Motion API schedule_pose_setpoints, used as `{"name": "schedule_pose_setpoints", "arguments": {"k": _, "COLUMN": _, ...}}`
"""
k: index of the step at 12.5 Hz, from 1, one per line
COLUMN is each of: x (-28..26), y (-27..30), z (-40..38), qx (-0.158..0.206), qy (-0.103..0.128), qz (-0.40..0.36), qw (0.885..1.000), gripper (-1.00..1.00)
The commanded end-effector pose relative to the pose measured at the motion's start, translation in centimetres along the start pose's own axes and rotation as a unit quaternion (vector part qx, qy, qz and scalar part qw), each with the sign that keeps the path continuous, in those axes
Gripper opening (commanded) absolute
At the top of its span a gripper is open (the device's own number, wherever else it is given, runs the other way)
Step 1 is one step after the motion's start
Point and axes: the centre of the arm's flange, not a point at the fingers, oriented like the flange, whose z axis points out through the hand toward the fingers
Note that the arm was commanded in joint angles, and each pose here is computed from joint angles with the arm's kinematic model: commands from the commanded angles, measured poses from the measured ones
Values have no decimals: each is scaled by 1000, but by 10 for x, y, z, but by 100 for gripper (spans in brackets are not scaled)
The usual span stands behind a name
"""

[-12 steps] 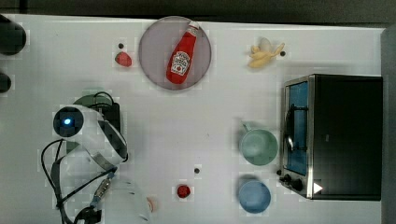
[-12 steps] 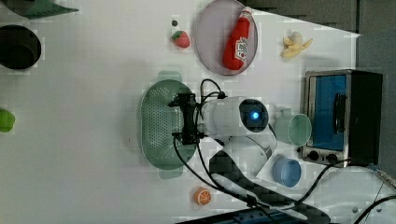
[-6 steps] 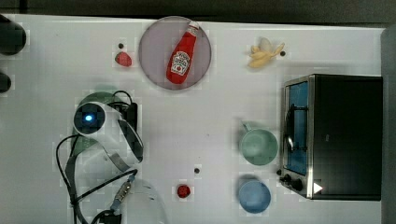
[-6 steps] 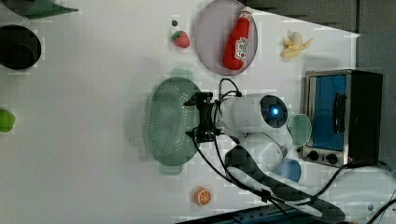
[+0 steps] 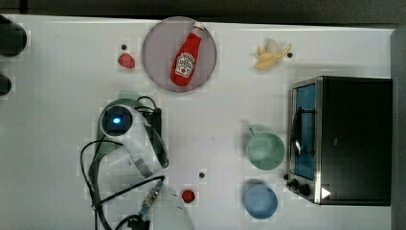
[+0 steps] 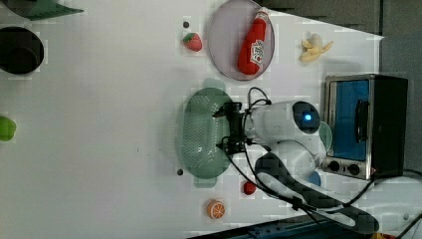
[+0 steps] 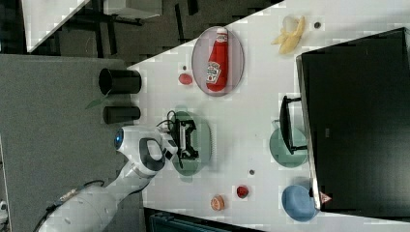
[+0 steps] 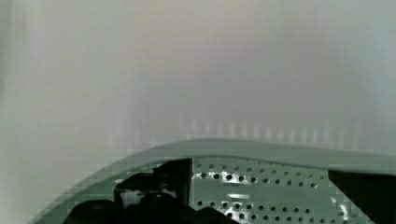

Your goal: Drag strainer left to right.

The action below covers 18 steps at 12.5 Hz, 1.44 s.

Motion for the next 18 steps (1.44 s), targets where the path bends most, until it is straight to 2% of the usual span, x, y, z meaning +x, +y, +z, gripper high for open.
{"name": "schedule_pose_setpoints", "arguments": {"k": 1, "x": 40, "y": -22, "z": -20, "qx": 27, "qy": -11, "qz": -3, "qw": 1000, "gripper": 100}}
{"name": "schedule_pose_setpoints", "arguments": {"k": 18, "x": 205, "y": -17, "z": -21, "qx": 27, "qy": 22, "qz": -44, "qw": 998, "gripper": 100}}
